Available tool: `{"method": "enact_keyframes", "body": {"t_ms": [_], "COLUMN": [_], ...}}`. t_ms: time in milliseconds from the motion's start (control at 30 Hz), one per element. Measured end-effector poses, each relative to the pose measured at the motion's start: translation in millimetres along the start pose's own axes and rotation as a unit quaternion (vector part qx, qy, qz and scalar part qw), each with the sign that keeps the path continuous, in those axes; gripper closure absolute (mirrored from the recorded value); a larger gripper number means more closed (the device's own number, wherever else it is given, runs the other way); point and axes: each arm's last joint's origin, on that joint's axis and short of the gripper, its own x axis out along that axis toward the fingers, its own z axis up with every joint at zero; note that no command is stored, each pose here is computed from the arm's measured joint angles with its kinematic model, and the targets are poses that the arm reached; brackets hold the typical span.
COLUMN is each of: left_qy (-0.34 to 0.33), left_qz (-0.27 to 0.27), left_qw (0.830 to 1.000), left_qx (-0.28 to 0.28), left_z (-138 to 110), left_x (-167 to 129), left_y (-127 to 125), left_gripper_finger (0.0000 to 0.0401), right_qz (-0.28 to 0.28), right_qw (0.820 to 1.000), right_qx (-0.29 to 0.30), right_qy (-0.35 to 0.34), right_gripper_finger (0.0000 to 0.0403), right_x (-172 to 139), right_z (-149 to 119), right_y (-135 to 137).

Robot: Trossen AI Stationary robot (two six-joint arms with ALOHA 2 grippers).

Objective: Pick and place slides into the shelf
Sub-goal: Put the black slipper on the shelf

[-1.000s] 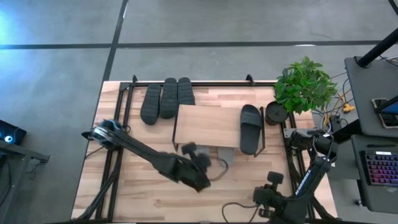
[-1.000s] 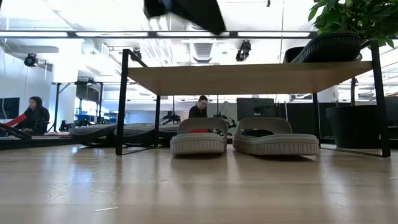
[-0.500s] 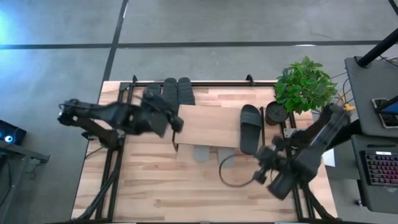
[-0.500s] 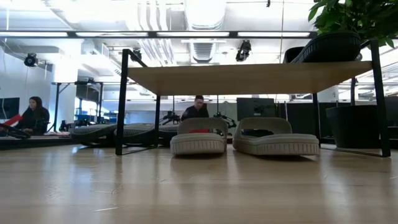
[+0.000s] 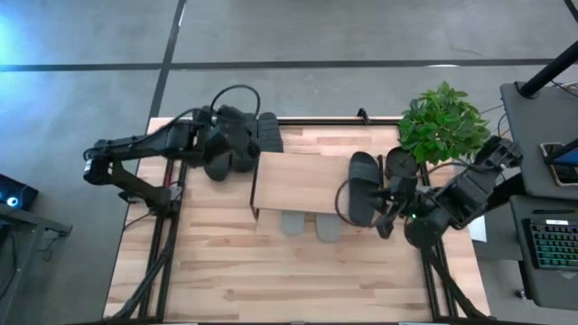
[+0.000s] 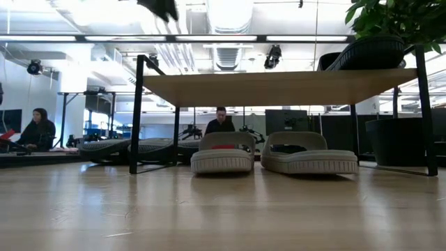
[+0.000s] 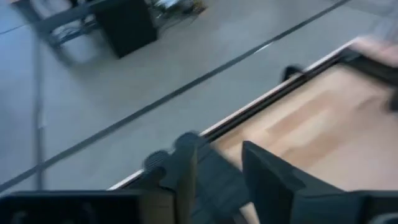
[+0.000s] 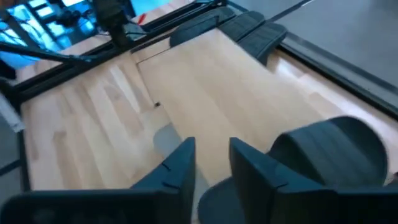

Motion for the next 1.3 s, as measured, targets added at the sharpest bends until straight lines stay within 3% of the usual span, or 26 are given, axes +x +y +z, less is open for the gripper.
{"method": "enact_keyframes", "body": {"t_ms": [167, 333, 467, 567, 700, 867, 1100, 1300], "left_qy": [0.091, 0.173, 0.234, 0.253, 0.298, 0.328, 0.302, 0.349], "left_qz": [0.065, 0.127, 0.078, 0.075, 0.088, 0.016, 0.005, 0.000], "left_qw": [0.993, 0.976, 0.967, 0.962, 0.945, 0.927, 0.932, 0.913], "left_qx": [-0.027, -0.028, -0.056, -0.078, -0.100, -0.180, -0.201, -0.209], "left_z": [-3.8, -20.9, -41.8, -59.0, -80.3, -100.8, -122.6, -145.9], "left_x": [27.6, 69.0, 112.7, 137.0, 152.3, 163.5, 177.7, 203.4], "left_y": [37.0, 71.7, 96.5, 119.9, 158.6, 196.0, 212.0, 213.9], "left_gripper_finger": [0.0240, 0.0234, 0.0234, 0.0234, 0.0234, 0.0234, 0.0235, 0.0235], "right_qz": [-0.038, -0.071, -0.079, -0.087, -0.100, -0.114, -0.125, -0.125], "right_qw": [0.999, 0.996, 0.993, 0.991, 0.989, 0.987, 0.987, 0.987], "right_qx": [0.016, 0.054, 0.082, 0.088, 0.098, 0.101, 0.096, 0.100], "right_qy": [-0.013, -0.030, -0.039, -0.046, -0.048, -0.045, -0.042, -0.031], "right_gripper_finger": [0.0251, 0.0217, 0.0207, 0.0208, 0.0208, 0.0207, 0.0207, 0.0208], "right_x": [17.9, 34.7, 44.2, 49.5, 55.0, 63.3, 73.6, 81.2], "right_z": [16.4, 33.1, 43.8, 49.7, 53.5, 55.0, 56.9, 57.7], "right_y": [-6.0, -16.1, -21.9, -25.2, -29.3, -30.3, -29.5, -29.1]}}
